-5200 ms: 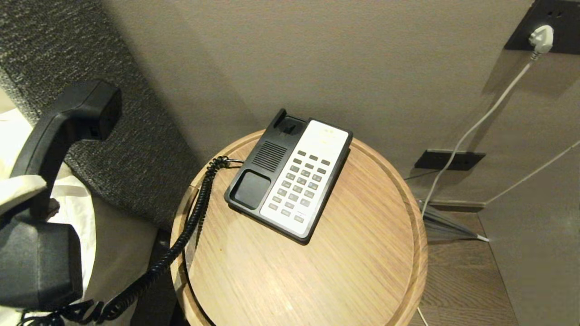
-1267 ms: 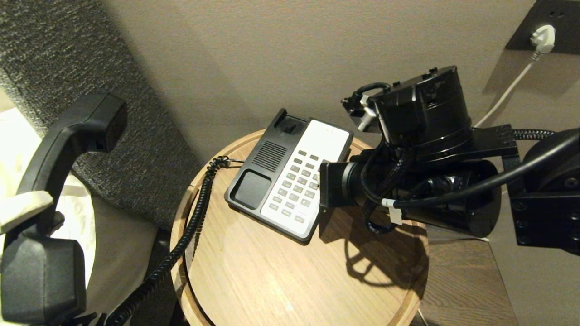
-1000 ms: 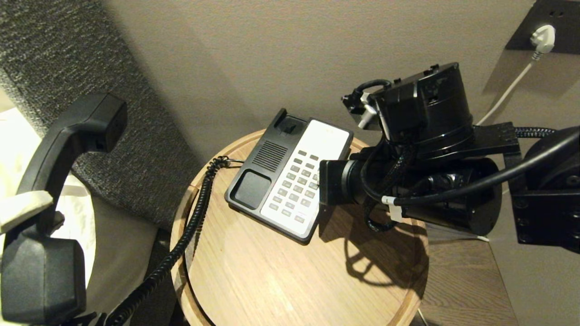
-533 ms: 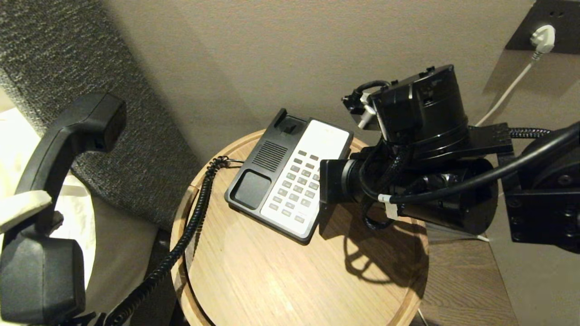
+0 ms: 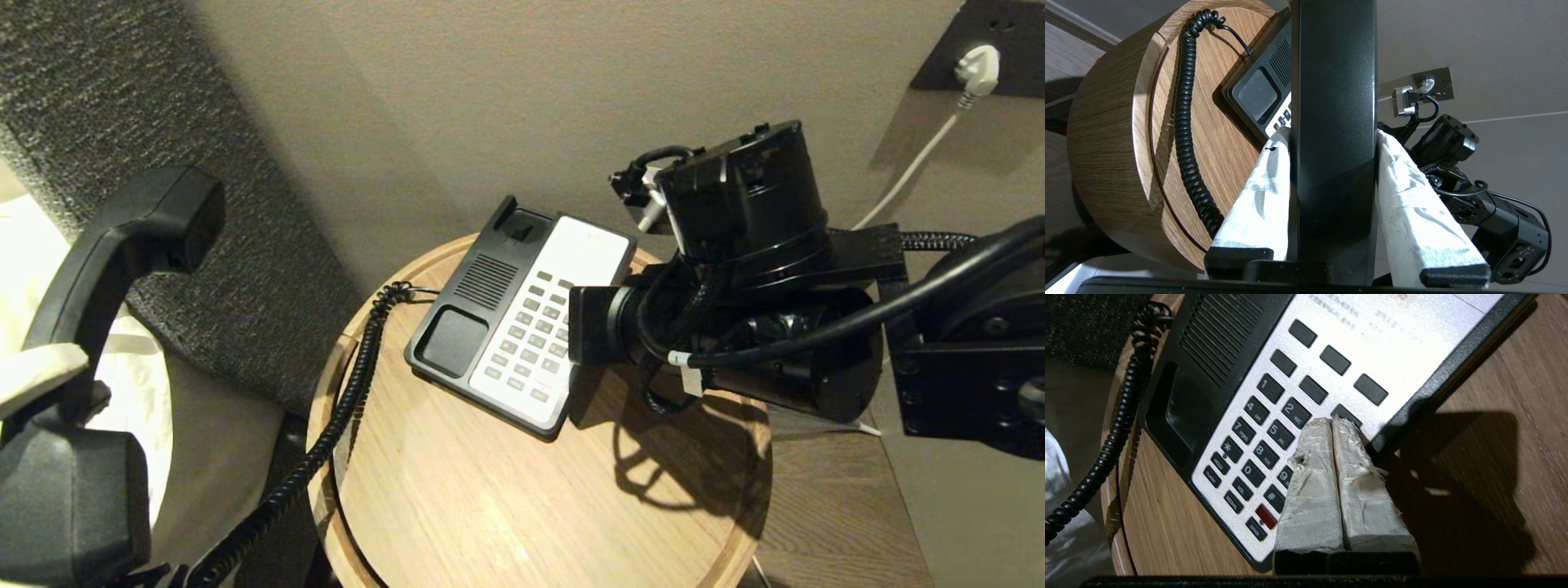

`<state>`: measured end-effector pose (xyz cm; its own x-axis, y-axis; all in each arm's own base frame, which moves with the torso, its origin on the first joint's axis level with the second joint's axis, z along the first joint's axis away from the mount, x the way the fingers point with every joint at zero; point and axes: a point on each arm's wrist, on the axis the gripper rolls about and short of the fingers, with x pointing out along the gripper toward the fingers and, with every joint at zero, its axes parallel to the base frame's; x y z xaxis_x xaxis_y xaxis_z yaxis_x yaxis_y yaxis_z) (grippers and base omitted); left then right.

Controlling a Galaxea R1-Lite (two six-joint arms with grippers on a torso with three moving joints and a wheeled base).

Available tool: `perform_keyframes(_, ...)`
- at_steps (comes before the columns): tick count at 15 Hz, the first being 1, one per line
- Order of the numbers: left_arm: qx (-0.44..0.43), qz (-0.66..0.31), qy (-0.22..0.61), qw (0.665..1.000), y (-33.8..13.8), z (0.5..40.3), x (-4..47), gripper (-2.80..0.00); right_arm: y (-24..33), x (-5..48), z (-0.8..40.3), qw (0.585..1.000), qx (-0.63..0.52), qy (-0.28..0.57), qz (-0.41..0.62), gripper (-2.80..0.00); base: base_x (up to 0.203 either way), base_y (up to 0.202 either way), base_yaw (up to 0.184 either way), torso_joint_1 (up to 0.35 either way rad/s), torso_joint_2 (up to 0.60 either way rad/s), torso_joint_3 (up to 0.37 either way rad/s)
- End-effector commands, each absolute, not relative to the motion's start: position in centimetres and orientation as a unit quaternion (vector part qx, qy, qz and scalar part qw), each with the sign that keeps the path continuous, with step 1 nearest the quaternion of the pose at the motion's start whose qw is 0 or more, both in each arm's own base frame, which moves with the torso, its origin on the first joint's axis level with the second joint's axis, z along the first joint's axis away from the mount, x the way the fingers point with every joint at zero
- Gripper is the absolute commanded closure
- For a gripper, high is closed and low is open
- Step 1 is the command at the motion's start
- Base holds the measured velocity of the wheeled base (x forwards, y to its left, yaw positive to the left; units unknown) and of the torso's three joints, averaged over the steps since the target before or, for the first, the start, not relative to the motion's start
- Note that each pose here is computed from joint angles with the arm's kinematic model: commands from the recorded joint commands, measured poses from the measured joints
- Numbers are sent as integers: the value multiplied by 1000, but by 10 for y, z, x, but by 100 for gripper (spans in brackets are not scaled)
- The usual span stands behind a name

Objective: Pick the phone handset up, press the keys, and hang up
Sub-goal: Dial the number

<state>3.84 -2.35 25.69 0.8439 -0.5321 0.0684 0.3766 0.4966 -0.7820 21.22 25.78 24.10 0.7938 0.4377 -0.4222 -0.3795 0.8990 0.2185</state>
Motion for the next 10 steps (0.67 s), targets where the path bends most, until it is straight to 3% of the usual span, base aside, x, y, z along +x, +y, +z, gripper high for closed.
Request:
perform_keyframes(1, -429, -264, 91, 859, -23, 257, 38, 0, 260, 214, 234, 944, 55, 246, 212, 0, 0, 0, 0, 0, 0, 0)
perform_keyframes(10, -429, -264, 91, 859, -23, 257, 38, 0, 261, 215, 223, 944, 44, 258, 199, 0, 0, 0, 0, 0, 0, 0)
